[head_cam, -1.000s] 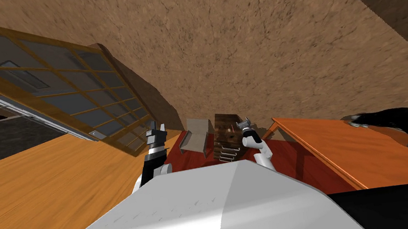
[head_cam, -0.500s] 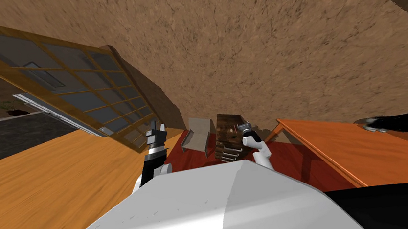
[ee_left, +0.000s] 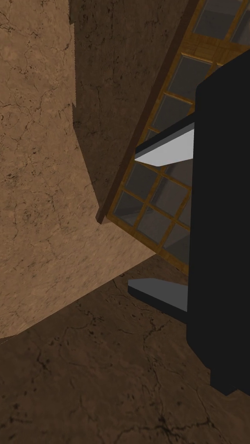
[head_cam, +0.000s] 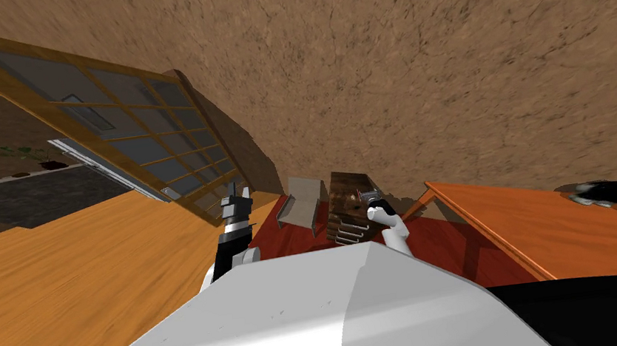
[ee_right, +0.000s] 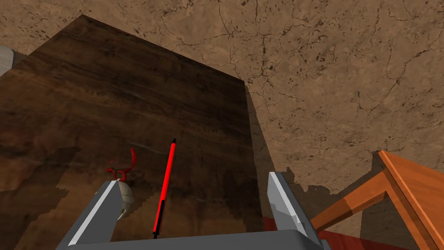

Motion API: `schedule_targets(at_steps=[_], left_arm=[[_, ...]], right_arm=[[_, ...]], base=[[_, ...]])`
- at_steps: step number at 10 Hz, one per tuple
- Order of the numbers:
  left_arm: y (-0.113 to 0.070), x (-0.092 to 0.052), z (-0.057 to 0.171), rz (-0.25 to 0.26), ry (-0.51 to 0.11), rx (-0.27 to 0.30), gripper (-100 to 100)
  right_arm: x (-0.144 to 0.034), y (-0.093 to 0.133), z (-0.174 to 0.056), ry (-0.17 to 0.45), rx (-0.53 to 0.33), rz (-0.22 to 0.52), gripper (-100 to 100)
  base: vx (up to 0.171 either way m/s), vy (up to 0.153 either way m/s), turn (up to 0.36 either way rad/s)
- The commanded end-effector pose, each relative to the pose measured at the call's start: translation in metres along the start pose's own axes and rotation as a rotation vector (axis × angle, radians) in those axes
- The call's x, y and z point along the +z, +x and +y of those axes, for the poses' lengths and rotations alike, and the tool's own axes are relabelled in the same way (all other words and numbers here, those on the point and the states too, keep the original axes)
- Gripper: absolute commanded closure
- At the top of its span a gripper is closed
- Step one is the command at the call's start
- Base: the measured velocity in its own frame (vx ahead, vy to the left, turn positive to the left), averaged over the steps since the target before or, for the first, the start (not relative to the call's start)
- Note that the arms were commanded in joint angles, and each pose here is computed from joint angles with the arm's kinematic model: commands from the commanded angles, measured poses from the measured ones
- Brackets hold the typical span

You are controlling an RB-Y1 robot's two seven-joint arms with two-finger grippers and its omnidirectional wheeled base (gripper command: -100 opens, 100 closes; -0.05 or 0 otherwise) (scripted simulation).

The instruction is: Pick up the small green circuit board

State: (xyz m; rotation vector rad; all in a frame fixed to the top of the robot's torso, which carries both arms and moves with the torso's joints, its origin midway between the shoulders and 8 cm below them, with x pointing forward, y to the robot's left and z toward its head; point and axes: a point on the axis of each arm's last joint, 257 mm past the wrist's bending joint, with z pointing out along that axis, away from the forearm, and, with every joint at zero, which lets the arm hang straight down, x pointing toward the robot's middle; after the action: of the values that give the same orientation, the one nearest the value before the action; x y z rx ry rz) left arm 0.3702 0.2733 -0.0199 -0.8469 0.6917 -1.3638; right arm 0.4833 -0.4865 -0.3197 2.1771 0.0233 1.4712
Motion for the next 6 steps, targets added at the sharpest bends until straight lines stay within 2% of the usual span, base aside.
schedule_targets(at_steps=[1,2,3,4,5,6], left_arm=[[0.0,0.0,0.0,0.0,0.0,0.0,0],[0.0,0.0,0.0,0.0,0.0,0.0,0],[0.0,0.0,0.0,0.0,0.0,0.0,0],[0.0,0.0,0.0,0.0,0.0,0.0,0],[0.0,0.0,0.0,0.0,0.0,0.0,0],[0.0,0.0,0.0,0.0,0.0,0.0,0]], right_arm=[[0.005,-0.02,-0.004,0.012,0.088,-0.057,-100],[0.007,-0.034,-0.007,0.019,0.148,-0.1,-100],[0.007,-0.039,-0.009,0.022,0.161,-0.109,-100],[0.008,-0.054,-0.014,0.029,0.232,-0.153,-100],[0.008,-0.056,-0.015,0.03,0.233,-0.157,-100],[0.008,-0.071,-0.021,0.037,0.302,-0.202,-100]], base=[[-0.013,0.012,0.081],[-0.018,0.017,0.126],[-0.011,0.01,0.032],[-0.013,0.01,0.061],[-0.011,0.006,0.032],[-0.012,0.008,0.075]])
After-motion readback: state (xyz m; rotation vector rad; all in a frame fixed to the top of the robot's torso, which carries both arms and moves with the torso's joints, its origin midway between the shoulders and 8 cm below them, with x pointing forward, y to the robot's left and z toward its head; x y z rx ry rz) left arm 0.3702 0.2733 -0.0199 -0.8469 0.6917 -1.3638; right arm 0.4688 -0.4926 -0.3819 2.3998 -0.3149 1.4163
